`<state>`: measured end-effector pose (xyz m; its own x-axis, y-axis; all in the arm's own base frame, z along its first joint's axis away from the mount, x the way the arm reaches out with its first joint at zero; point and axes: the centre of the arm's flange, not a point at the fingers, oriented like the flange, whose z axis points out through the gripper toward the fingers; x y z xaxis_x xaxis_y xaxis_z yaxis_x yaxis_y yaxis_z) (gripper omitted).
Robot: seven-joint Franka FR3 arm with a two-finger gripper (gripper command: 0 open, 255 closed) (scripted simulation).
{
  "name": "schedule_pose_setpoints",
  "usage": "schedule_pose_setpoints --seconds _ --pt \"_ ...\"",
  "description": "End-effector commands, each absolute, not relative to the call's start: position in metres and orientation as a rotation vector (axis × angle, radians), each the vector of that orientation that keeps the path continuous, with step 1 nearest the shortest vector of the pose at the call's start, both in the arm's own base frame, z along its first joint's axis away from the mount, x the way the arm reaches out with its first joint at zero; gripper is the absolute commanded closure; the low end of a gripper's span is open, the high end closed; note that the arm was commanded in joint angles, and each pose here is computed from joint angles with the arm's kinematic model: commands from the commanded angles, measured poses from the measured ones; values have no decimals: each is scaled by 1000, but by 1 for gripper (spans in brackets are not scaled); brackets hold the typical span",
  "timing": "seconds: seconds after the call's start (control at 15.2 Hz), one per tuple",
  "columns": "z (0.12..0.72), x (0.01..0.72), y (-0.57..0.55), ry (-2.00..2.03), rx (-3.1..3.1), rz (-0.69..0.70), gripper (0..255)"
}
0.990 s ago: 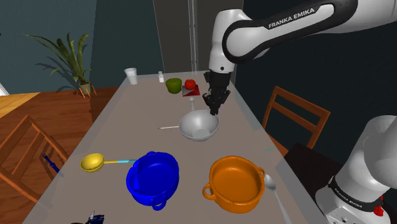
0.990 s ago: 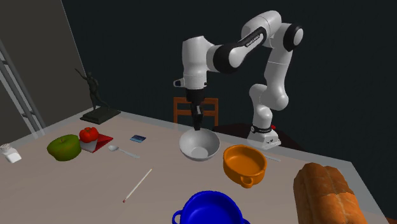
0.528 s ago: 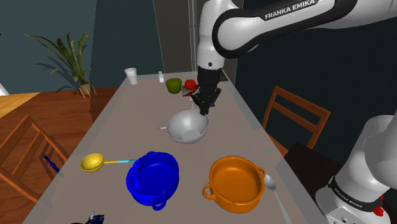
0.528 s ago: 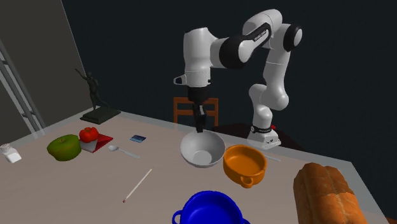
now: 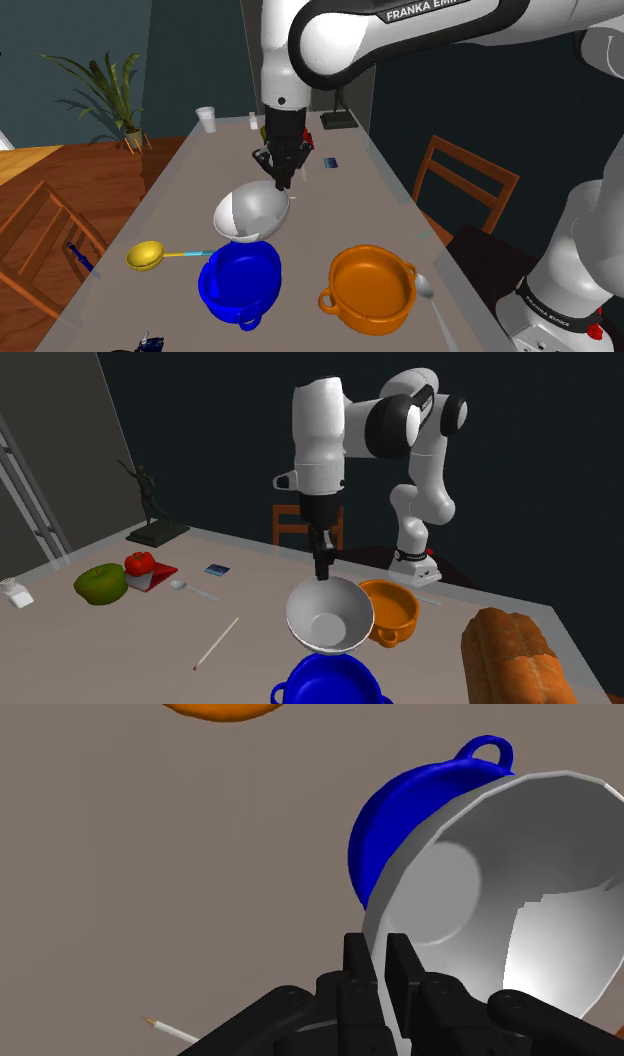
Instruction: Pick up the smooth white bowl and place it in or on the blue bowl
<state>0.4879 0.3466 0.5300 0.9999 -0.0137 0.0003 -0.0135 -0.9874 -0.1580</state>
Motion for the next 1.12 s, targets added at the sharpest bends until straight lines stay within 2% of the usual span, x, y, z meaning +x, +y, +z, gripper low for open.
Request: schedule_pose_setpoints --seconds 0.0,0.2,1.06 --pt "536 490 369 24 -2982 -2 255" --pt "544 492 404 24 -2982 -2 255" --pt "475 492 404 24 -2982 -2 255"
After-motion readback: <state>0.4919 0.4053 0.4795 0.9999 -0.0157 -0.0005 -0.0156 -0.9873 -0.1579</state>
